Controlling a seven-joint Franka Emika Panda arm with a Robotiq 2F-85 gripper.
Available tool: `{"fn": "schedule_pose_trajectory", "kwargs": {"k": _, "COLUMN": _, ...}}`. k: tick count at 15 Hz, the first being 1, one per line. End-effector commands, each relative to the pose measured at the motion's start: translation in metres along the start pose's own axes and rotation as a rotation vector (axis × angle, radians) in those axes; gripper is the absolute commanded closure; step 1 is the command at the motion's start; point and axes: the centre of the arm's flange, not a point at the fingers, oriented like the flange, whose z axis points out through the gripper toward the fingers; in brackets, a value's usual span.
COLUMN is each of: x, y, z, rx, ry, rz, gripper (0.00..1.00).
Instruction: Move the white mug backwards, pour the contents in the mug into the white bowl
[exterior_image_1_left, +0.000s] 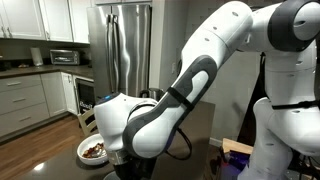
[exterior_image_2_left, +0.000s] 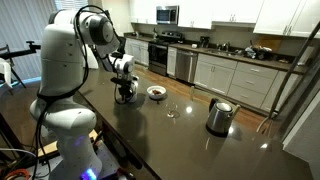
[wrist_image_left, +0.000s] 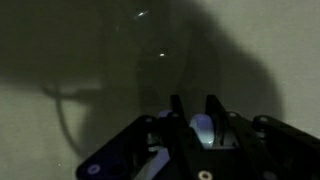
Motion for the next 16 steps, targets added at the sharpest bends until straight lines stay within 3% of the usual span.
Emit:
{"fn": "schedule_pose_trajectory", "kwargs": {"k": 1, "x": -0.004, "y": 0.003, "z": -0.009, "rx": -0.042, "ry": 0.027, "rz": 0.041, "gripper": 0.94}}
{"fn": "schedule_pose_trajectory", "kwargs": {"k": 9, "x": -0.004, "y": 0.020, "z": -0.015, "rx": -0.084, "ry": 0.044, "rz": 0.067, "gripper": 0.92}}
{"fn": "schedule_pose_trajectory", "kwargs": {"k": 16, "x": -0.007, "y": 0.029, "z": -0.023, "rx": -0.032, "ry": 0.012, "rz": 0.030, "gripper": 0.92}}
